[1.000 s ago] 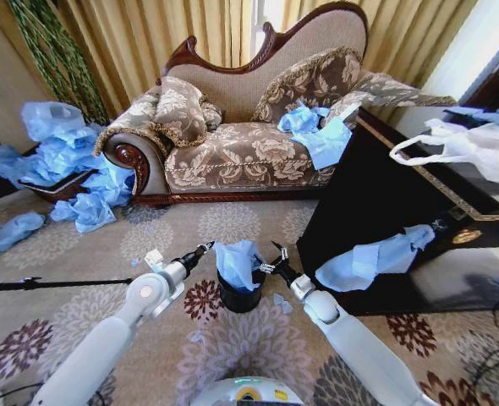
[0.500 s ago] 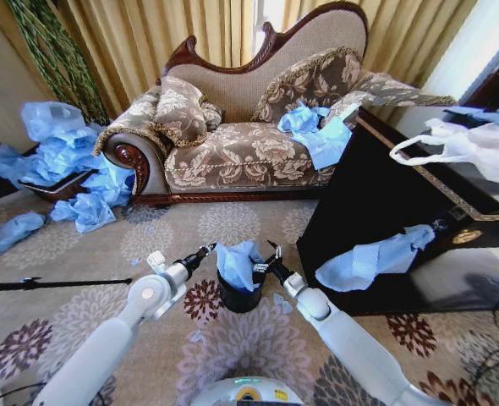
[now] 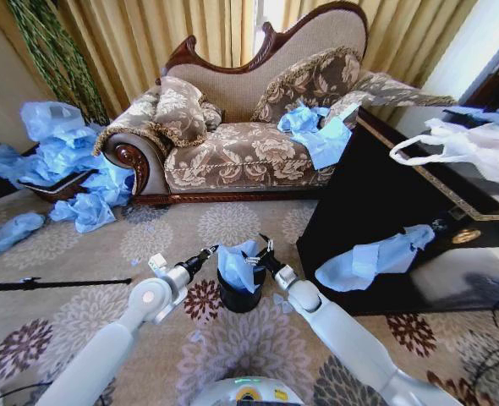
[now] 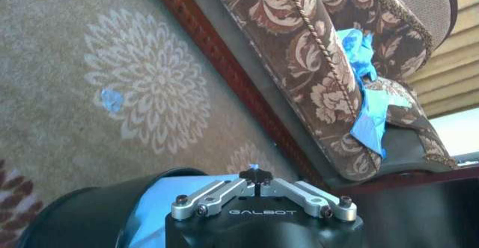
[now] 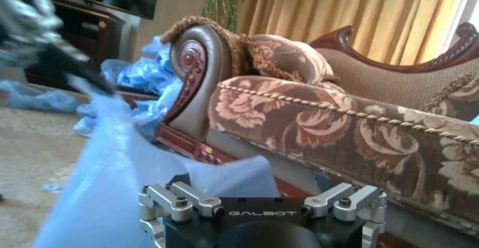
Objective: Place a garbage bag over the trash bin.
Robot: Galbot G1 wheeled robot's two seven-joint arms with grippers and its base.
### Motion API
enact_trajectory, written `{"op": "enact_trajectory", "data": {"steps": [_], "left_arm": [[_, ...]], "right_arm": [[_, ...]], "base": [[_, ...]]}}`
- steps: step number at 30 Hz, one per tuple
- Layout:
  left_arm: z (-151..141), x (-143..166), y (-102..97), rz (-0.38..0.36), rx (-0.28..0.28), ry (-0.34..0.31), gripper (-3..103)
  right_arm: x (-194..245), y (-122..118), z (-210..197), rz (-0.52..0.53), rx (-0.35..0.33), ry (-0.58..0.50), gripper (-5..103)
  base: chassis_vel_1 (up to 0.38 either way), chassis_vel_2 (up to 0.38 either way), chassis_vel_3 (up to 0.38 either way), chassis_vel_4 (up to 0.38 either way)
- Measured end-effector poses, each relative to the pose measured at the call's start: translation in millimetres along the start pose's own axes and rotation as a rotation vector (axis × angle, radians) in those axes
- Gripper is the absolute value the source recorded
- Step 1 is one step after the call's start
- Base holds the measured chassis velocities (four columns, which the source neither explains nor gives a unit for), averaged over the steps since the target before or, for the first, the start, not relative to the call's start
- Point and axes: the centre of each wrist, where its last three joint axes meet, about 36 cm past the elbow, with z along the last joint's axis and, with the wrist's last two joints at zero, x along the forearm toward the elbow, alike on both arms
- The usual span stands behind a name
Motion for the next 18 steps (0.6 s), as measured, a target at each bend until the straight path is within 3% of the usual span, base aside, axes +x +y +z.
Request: {"op": "enact_trajectory", "data": {"steps": [10, 18], "left_arm": [[5.5, 4.6, 7.1, -0.010, 0.004, 0.000, 0], [10.2, 3.1, 11.7, -0.017, 0.001, 0.003, 0]], "right_arm": [[-16.8, -14.0, -0.3, 0.053, 0.012, -0.003, 100], [-33.9, -10.7, -10.4, 0.115, -0.066, -0.095, 100]], "base": [[0.000, 0.000, 0.000, 0.000], [0.000, 0.000, 0.000, 0.000]]}}
